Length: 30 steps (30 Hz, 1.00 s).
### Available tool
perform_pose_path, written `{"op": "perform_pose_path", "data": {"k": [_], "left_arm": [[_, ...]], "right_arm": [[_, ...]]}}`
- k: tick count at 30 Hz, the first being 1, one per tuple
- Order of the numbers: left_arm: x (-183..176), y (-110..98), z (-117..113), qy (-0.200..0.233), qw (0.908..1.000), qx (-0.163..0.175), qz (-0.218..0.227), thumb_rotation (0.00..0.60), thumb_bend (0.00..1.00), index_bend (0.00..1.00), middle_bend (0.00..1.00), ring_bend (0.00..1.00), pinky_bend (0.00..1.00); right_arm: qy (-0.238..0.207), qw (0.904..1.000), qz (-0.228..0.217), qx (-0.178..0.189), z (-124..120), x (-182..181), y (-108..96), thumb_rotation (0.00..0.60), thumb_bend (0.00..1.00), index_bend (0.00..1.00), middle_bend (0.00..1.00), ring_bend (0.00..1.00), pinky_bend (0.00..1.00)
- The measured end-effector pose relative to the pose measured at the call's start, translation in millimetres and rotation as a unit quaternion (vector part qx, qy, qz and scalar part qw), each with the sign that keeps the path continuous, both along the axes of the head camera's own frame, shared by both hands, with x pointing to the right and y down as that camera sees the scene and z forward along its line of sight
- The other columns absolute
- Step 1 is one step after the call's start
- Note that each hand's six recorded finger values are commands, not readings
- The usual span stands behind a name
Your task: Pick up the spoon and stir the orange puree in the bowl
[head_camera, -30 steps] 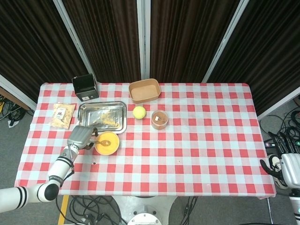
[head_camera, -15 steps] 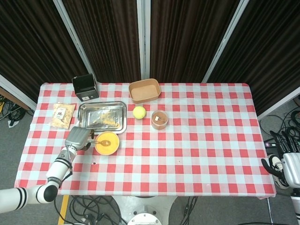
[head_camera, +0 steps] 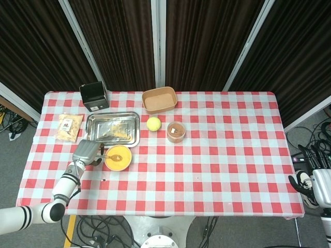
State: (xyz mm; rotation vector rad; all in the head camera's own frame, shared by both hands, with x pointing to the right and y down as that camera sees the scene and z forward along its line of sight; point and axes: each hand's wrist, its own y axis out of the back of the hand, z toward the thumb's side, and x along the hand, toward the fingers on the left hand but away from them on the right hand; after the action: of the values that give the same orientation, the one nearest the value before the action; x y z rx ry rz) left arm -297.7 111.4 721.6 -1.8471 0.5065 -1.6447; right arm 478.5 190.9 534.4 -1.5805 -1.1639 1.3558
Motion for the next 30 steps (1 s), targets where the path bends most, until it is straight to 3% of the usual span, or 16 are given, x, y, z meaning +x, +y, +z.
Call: {"op": "perform_pose_path", "data": {"k": [15, 24, 30], "left_arm": [[1, -1, 1, 0.005, 1.0000, -0.005, -0.001, 0.600, 0.36, 0.61, 0.94, 0.89, 0.96], [1, -4, -6, 0.002, 0.9998, 0.015, 0.011, 0.600, 0.38, 0.63, 0.95, 0.89, 0.96], [6, -9, -17, -0.016, 0.9978, 0.044, 0.047, 0.600, 0.38, 0.64, 0.95, 0.89, 0.96]], "right_arm": [[0.001, 1.0000, 0.002, -0.001, 0, 1, 1, 0.600, 0.24, 0.00, 0.13, 0.00, 0.08], [-0.001, 1.0000, 0.003, 0.000, 0, 1, 2, 0.600, 0.24, 0.00, 0.13, 0.00, 0.08], [-0.001, 1.0000, 0.000, 0.003, -1, 1, 1, 0.600, 0.24, 0.00, 0.13, 0.00, 0.08]]}}
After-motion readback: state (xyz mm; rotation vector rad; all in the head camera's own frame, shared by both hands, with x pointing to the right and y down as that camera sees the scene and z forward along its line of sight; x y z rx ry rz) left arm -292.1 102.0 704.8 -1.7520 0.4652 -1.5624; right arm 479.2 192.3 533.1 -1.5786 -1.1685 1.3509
